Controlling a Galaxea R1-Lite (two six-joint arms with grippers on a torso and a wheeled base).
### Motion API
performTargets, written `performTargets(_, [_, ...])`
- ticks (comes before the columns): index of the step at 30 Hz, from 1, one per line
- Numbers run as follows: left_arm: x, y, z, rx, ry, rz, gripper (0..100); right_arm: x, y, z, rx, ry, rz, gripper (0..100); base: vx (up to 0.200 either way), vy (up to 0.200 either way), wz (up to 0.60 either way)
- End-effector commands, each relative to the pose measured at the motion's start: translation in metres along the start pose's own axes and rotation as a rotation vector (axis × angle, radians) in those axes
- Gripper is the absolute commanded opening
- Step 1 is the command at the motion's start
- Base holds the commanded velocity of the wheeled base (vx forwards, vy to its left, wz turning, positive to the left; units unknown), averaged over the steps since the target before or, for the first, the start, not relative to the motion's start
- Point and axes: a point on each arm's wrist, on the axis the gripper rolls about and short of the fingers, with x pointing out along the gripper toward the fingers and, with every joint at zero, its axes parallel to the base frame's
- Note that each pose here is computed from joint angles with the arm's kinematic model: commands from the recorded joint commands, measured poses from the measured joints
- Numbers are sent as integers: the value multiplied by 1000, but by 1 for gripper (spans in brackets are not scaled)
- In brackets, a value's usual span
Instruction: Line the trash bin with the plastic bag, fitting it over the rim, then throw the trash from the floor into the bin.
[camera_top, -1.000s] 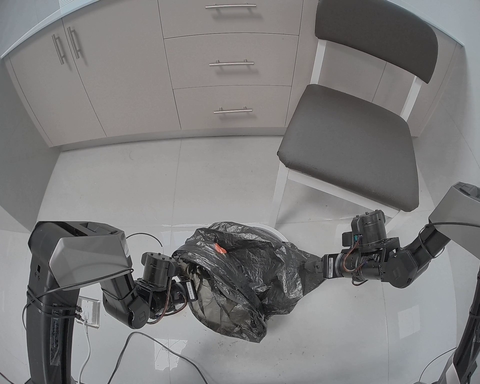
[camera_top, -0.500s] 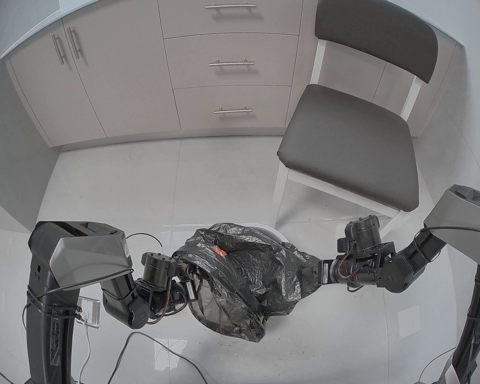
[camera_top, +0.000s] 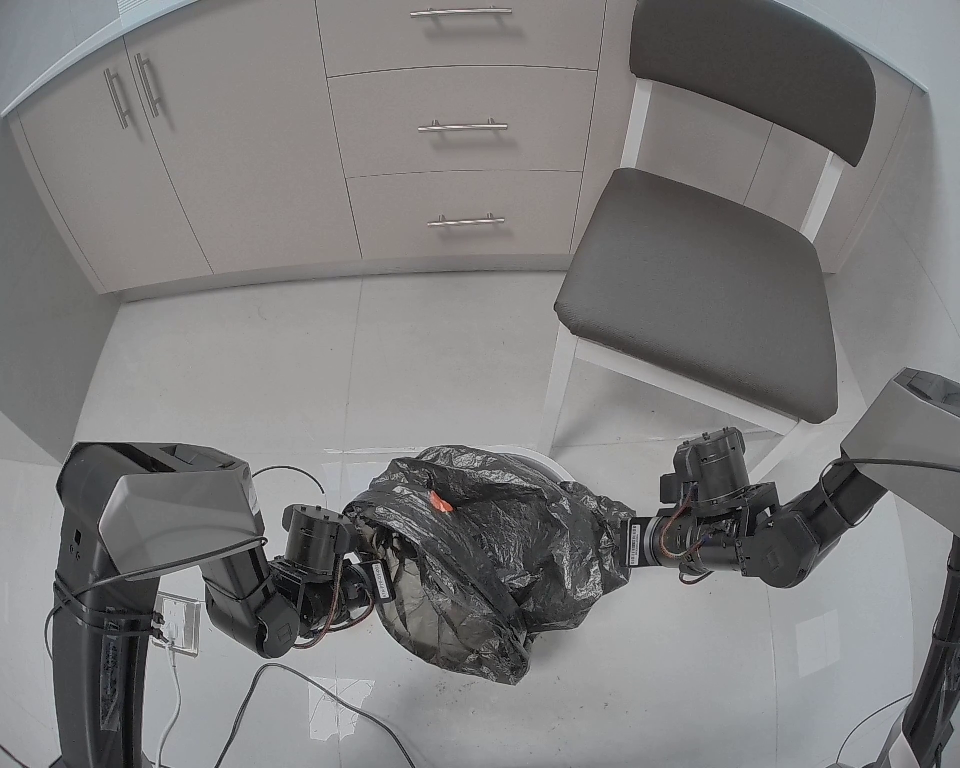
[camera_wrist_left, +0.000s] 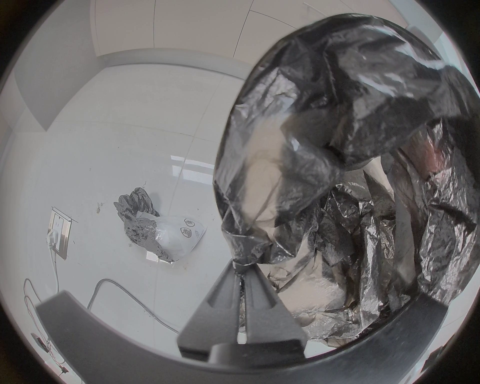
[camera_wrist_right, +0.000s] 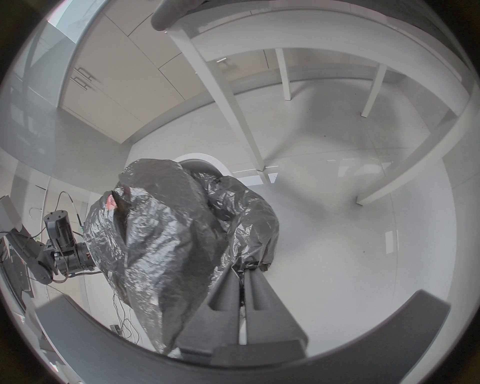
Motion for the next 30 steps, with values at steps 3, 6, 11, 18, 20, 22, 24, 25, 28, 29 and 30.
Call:
performTargets(3, [-1, 1, 1, -10, -17, -10, 0, -4, 26, 15, -30, -16, 42, 0, 0, 0, 0])
performTargets(6, [-2, 1, 1, -27, -23, -18, 0, -4, 44, 22, -35, -10, 69, 0, 0, 0, 0])
performTargets(11, [-2, 1, 1, -28, -22, -28, 0, -1, 70, 32, -54, 2, 95, 0, 0, 0, 0])
performTargets(18, [-2, 1, 1, -28, -23, -27, 0, 21, 92, 28, -89, 32, 103, 0, 0, 0, 0])
performTargets(20, [-2, 1, 1, -28, -23, -27, 0, 27, 94, 27, -93, 41, 102, 0, 0, 0, 0])
performTargets(22, [-2, 1, 1, -28, -23, -27, 0, 39, 98, 24, -104, 65, 98, 0, 0, 0, 0])
performTargets(24, [-2, 1, 1, -28, -22, -28, 0, 51, 100, 21, -109, 79, 95, 0, 0, 0, 0])
performTargets(25, [-2, 1, 1, -28, -23, -27, 0, 55, 102, 19, -112, 80, 95, 0, 0, 0, 0])
performTargets(28, [-2, 1, 1, -28, -23, -27, 0, 72, 105, 15, -122, 85, 85, 0, 0, 0, 0])
performTargets(29, [-2, 1, 1, -28, -23, -27, 0, 72, 105, 15, -122, 85, 85, 0, 0, 0, 0])
performTargets(30, [-2, 1, 1, -28, -23, -27, 0, 84, 105, 13, -142, 89, 58, 0, 0, 0, 0])
